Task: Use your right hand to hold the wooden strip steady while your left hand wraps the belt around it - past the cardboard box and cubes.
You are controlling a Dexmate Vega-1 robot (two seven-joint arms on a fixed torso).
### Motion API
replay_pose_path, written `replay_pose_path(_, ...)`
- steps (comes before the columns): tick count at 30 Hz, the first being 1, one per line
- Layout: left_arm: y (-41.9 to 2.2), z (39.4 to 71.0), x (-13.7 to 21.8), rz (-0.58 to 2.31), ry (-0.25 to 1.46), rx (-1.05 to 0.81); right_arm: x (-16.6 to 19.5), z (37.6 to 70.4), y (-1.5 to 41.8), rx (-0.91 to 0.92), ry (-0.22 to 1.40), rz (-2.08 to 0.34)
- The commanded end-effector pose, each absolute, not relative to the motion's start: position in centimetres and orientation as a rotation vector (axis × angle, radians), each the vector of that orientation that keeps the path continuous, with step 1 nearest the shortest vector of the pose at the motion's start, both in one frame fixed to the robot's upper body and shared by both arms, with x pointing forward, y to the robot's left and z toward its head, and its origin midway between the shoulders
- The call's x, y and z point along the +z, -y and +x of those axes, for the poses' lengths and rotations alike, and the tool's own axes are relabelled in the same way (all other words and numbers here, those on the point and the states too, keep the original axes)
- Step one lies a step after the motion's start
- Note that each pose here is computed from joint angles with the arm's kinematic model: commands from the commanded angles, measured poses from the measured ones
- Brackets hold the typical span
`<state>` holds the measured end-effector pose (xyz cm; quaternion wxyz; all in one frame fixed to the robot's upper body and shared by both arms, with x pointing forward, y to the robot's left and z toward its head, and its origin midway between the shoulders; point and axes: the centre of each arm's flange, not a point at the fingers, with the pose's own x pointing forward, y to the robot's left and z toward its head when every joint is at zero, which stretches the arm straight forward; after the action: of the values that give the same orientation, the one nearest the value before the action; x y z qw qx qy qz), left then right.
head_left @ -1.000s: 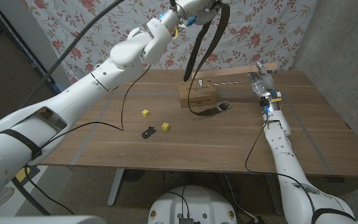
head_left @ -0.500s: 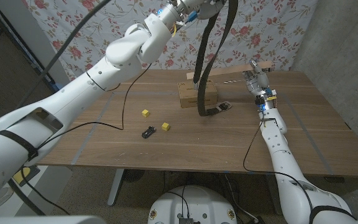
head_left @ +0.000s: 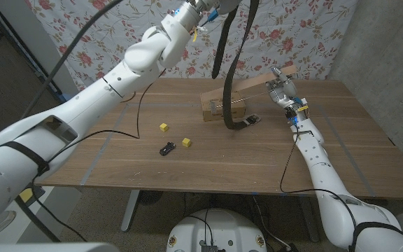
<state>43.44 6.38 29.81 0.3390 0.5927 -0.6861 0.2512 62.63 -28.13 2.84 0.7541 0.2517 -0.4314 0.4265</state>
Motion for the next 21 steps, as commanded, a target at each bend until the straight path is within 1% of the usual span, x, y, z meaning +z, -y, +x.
replay_pose_path(1, -6.5, 46.3, 30.5, 1.551, 1.799, 0.715, 2.8, 62.3, 26.1, 1.135, 0.875, 0.638)
replay_pose_path(8, -6.3, 47.8, 29.8, 1.572, 1.773, 0.695, 3.2, 61.8, 25.3, 1.116, 0.875, 0.764)
replay_pose_path(21, -7.3, 49.6, 27.6, 1.624, 1.679, 0.664, 6.7, 61.8, 27.3, 0.968, 1.018, 0.967)
